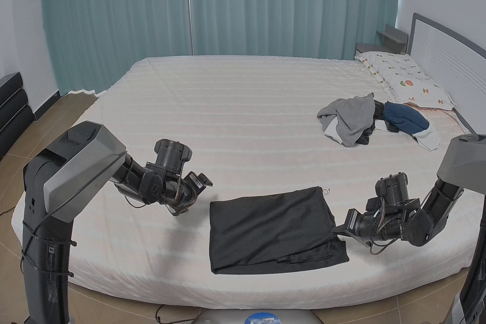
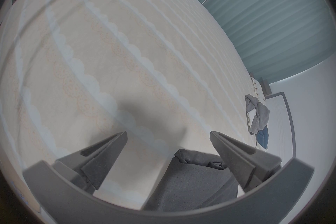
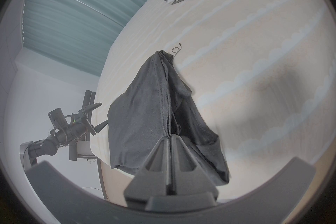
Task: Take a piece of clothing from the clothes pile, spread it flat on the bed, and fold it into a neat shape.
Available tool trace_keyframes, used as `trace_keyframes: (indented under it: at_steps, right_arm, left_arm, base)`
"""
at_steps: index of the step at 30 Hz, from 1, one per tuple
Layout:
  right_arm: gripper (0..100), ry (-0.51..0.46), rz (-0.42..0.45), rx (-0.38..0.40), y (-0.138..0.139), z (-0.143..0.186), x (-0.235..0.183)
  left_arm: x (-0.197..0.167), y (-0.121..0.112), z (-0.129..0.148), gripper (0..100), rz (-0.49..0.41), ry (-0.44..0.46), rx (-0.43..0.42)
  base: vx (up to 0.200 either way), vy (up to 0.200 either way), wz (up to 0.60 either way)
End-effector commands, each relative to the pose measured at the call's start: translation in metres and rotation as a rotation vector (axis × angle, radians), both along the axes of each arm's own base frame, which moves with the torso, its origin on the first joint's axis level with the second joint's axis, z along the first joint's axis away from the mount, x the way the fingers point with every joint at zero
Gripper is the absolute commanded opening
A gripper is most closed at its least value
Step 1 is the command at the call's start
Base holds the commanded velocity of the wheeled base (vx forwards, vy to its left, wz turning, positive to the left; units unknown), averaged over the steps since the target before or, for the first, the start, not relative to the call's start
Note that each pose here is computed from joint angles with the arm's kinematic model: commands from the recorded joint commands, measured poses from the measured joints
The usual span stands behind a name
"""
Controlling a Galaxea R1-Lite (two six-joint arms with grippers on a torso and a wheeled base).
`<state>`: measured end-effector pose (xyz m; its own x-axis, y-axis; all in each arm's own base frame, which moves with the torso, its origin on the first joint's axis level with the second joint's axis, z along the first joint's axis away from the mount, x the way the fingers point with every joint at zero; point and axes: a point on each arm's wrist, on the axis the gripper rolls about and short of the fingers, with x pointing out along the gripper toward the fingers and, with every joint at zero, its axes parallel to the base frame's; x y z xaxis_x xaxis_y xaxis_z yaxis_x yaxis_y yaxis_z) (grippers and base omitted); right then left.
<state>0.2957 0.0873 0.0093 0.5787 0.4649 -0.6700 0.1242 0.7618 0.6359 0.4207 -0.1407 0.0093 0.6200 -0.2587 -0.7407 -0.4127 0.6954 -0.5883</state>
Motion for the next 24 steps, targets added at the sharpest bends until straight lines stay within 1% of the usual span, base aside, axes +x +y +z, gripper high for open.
trace_keyframes:
  at_steps: [1,7,10,11,16,19,22,23,24]
  right_arm:
    - [0,-0.028,0.002,0.009,-0.002,0.014,-0.009]
    - [0,-0.031,0.001,0.010,-0.006,0.020,-0.018]
    - [0,-0.027,-0.003,-0.004,-0.013,0.023,-0.025]
    - [0,-0.012,0.010,-0.022,-0.014,0.020,-0.029]
    - [0,0.006,0.023,-0.056,-0.020,0.013,-0.034]
    - [0,0.017,0.047,-0.082,-0.020,0.005,-0.034]
    - [0,0.024,0.051,-0.087,-0.020,0.001,-0.032]
    - [100,0.027,0.053,-0.087,-0.019,0.000,-0.032]
    - [100,0.036,0.055,-0.089,-0.018,-0.004,-0.030]
  left_arm:
    - [0.000,0.000,-0.001,100,-0.001,0.002,0.001]
    - [0.000,0.000,-0.001,100,-0.001,0.002,0.001]
    - [0.000,0.000,-0.001,100,-0.001,0.000,0.000]
    - [0.000,0.000,-0.001,100,-0.001,0.002,0.001]
    - [0.000,0.000,-0.001,100,-0.002,0.004,0.003]
    - [0.000,0.000,-0.002,100,-0.003,0.007,0.005]
    - [0.000,-0.001,-0.001,100,-0.006,0.006,0.006]
    - [0.000,-0.001,-0.001,100,-0.006,0.005,0.005]
    - [-0.001,-0.001,-0.001,100,-0.008,0.008,0.006]
  base:
    - [0.000,0.000,0.00]
    - [0.000,0.000,0.00]
    - [0.000,0.000,0.00]
    - [0.000,0.000,0.00]
    - [0.000,0.000,0.00]
    - [0.000,0.000,0.00]
    - [0.000,0.000,0.00]
    - [0.000,0.000,0.00]
    - [0.000,0.000,0.00]
